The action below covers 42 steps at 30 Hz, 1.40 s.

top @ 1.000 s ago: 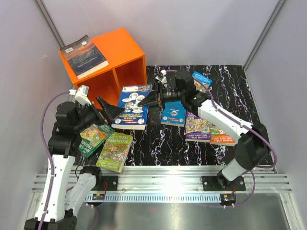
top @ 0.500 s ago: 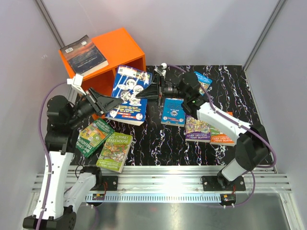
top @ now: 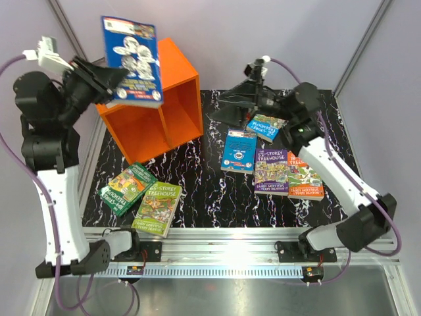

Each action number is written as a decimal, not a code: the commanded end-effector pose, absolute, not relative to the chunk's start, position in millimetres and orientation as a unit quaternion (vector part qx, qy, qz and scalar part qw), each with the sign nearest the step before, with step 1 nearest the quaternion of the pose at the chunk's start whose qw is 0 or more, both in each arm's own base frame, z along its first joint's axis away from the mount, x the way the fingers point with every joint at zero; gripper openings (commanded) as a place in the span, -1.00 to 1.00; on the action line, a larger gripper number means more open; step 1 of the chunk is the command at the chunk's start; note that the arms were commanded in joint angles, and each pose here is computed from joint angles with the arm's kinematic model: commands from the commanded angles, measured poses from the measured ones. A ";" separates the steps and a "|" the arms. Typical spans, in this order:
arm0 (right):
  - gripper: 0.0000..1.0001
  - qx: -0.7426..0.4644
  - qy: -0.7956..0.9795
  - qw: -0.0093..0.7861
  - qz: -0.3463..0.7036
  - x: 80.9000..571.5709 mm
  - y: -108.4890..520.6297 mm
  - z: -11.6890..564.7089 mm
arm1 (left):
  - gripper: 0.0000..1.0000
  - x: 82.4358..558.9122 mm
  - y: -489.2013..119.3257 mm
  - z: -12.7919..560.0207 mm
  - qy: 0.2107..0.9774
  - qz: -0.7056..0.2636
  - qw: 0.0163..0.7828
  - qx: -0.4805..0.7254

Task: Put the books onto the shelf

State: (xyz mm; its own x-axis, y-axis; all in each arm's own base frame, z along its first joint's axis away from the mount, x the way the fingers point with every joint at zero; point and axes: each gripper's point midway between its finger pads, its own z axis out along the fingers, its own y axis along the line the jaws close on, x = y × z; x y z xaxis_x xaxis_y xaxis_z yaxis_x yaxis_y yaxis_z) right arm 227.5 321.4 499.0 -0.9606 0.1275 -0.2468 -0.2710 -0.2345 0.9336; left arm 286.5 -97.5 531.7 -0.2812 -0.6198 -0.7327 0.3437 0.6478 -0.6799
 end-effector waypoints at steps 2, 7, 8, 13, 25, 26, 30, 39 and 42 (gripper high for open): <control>0.99 -0.071 0.607 0.141 0.779 206.9 290.1 498.2 | -1.00 333.3 -38.4 588.7 0.597 -0.371 0.685 -0.191; 0.99 -0.055 0.620 0.137 0.771 200.3 284.5 475.9 | -1.00 395.2 -10.0 572.9 0.586 -0.387 0.667 -0.250; 1.00 -0.053 0.621 0.138 0.770 200.0 283.3 473.7 | -1.00 404.3 -6.4 567.7 0.591 -0.387 0.660 -0.256; 1.00 -0.053 0.636 0.141 0.757 196.3 277.0 464.4 | -1.00 435.4 24.1 529.4 0.615 -0.324 0.647 -0.314; 0.99 -0.042 0.654 0.129 0.744 206.1 272.7 448.5 | -0.14 446.1 47.2 470.0 0.677 -0.244 0.589 -0.369; 1.00 -0.040 0.655 0.128 0.744 207.8 272.5 447.0 | 0.13 443.9 48.2 470.6 0.679 -0.237 0.591 -0.366; 1.00 -0.037 0.657 0.125 0.742 210.6 272.4 444.5 | 0.43 436.7 56.3 477.0 0.688 -0.201 0.595 -0.363; 1.00 -0.029 0.665 0.116 0.738 213.7 272.5 433.7 | 0.68 418.8 57.9 466.9 0.719 -0.165 0.576 -0.353; 1.00 -0.023 0.667 0.116 0.736 214.1 272.3 429.3 | 0.74 408.1 62.2 465.6 0.724 -0.142 0.575 -0.354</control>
State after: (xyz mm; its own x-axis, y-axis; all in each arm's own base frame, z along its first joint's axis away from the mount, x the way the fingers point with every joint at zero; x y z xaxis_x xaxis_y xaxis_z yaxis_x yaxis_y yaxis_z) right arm 218.0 275.3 431.8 -0.9751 0.1490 -0.1643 -0.1784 -0.0871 0.9801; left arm 429.2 53.8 438.4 -0.1464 -0.7288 -0.6689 -0.3553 0.6698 -0.6520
